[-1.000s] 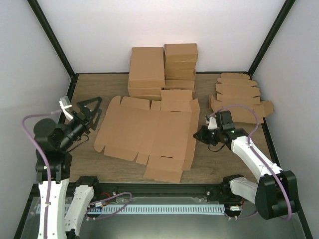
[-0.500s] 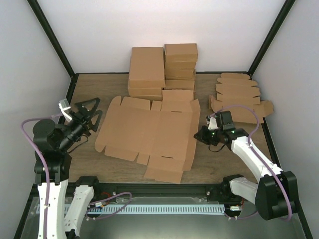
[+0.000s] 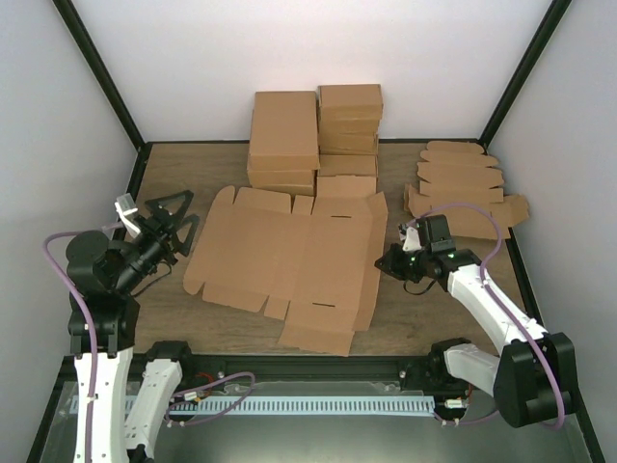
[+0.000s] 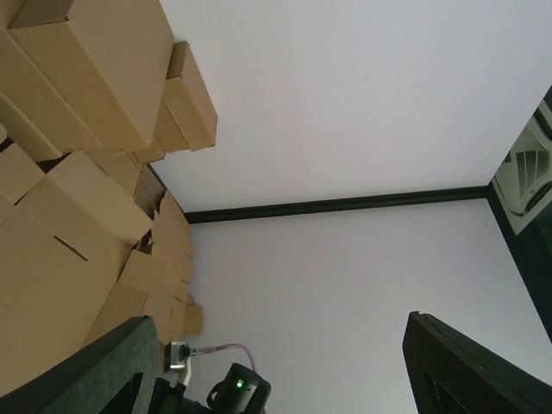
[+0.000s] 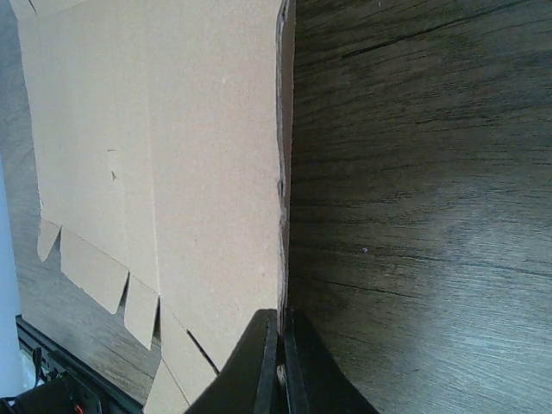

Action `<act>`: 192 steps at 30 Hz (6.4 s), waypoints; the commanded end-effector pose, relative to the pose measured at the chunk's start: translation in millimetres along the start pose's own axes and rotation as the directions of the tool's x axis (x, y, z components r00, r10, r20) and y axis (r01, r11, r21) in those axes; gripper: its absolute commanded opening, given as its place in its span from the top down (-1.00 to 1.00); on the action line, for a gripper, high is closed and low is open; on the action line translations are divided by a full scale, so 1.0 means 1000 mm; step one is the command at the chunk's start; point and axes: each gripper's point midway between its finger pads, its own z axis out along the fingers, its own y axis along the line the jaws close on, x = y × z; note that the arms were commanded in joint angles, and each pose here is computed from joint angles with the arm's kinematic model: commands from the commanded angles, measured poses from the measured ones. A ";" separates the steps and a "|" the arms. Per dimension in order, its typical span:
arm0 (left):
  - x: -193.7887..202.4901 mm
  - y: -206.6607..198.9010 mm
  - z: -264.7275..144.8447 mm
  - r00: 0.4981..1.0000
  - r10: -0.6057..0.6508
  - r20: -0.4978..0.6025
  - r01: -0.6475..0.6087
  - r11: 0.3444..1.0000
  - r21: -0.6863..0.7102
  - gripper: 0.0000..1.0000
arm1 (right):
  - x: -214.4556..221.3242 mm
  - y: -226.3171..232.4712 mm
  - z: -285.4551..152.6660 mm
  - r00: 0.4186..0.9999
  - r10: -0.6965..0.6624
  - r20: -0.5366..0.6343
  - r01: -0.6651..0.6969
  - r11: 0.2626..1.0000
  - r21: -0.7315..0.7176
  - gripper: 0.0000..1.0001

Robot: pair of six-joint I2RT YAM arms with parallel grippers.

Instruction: Fold the paper box

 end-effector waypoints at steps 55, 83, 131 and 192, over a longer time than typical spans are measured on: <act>-0.014 0.028 0.009 0.711 0.700 -0.068 -0.702 0.701 -0.127 -1.00 | 0.009 0.207 -0.162 0.837 -0.502 0.218 0.547 0.781 -0.302 0.99; -0.019 -0.062 -0.045 0.521 0.836 0.170 -0.824 0.545 -0.154 -1.00 | -0.061 0.207 -0.124 0.802 -0.566 0.191 0.583 0.812 -0.041 0.99; -0.223 0.197 0.121 0.797 0.596 -0.095 -0.436 0.459 -0.774 0.92 | -0.096 0.197 -0.034 0.642 -0.756 0.127 0.657 0.628 0.417 0.98; -0.042 0.325 0.030 0.955 0.245 -0.168 -0.292 0.676 -0.676 0.93 | -0.054 0.251 0.068 0.399 -0.916 -0.025 0.714 0.294 0.635 0.96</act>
